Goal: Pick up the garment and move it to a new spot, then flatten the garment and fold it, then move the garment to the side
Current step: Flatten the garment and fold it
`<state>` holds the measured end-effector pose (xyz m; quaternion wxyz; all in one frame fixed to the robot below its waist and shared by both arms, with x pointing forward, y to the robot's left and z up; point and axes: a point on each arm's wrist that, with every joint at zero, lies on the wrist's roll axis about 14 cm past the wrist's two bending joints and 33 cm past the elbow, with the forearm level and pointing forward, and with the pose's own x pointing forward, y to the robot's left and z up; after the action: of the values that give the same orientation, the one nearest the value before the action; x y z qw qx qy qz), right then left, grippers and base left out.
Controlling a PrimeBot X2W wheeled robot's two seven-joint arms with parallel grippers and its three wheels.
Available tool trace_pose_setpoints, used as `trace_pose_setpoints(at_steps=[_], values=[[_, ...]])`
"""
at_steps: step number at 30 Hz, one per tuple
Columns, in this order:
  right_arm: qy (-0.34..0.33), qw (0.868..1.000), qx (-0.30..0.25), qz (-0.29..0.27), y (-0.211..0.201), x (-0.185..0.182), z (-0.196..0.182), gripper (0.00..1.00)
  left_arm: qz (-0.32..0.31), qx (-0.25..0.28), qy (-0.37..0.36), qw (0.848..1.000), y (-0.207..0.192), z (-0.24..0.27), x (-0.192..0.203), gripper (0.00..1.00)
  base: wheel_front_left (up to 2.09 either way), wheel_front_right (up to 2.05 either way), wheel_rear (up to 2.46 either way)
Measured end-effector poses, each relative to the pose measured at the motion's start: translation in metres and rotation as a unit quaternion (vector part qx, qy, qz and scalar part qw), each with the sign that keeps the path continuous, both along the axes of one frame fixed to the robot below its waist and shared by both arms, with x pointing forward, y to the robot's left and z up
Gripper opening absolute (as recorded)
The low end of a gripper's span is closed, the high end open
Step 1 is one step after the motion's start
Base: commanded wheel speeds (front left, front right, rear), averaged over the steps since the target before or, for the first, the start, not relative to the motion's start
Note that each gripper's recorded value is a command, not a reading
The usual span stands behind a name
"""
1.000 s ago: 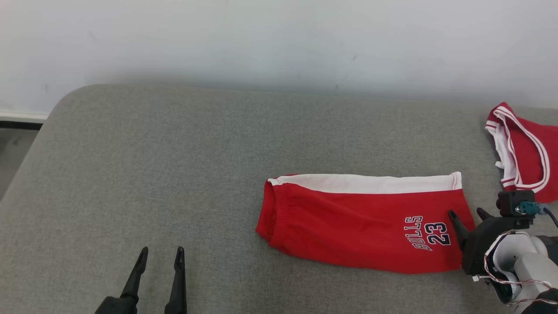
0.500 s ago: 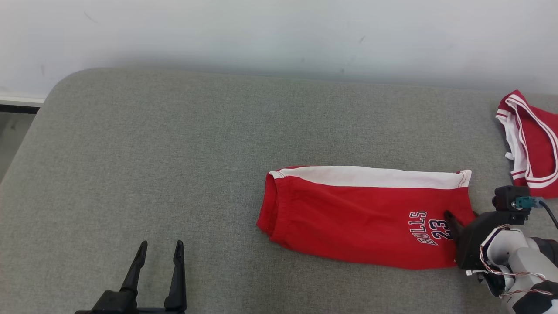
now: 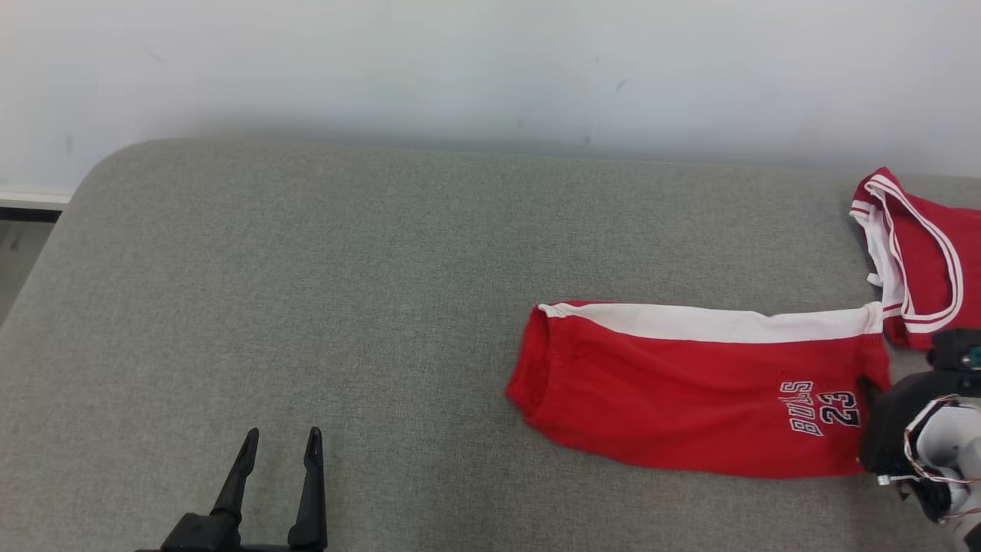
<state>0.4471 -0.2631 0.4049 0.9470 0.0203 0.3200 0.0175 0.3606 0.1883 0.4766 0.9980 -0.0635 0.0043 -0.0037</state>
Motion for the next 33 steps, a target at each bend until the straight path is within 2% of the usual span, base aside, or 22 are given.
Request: trace_pose_setpoints(at_steps=[3,9,15,18,25,31,33], values=[[-0.007,1.000,-0.009,-0.006,-0.012,0.000,0.007,0.00,-0.002,-0.002,-0.002,1.000,-0.002,0.001,0.000,1.00,0.00,0.00,0.00],[-0.028,1.000,-0.001,0.007,-0.005,0.001,0.021,0.00,-0.009,-0.006,-0.004,1.000,-0.007,0.002,0.001,1.00,0.00,0.00,0.00],[-0.059,0.996,0.050,0.033,0.025,0.002,0.043,0.00,-0.019,-0.008,-0.005,1.000,-0.014,0.003,-0.001,1.00,0.00,0.00,0.00],[-0.078,0.991,0.097,0.056,0.054,0.000,0.061,0.00,-0.029,-0.008,-0.009,1.000,-0.020,0.005,-0.001,1.00,0.00,0.00,0.00],[-0.098,0.976,0.158,0.114,0.115,-0.006,0.083,0.00,-0.042,-0.009,-0.016,0.999,-0.029,0.010,-0.003,1.00,0.00,0.00,0.00],[-0.097,0.964,0.198,0.146,0.165,-0.008,0.085,0.00,-0.045,-0.010,-0.012,0.999,-0.031,0.008,-0.007,1.00,0.00,0.00,0.00],[-0.091,0.958,0.216,0.165,0.194,-0.010,0.083,0.00,-0.039,-0.010,-0.009,0.999,-0.027,0.005,-0.010,1.00,0.00,0.00,0.00]])
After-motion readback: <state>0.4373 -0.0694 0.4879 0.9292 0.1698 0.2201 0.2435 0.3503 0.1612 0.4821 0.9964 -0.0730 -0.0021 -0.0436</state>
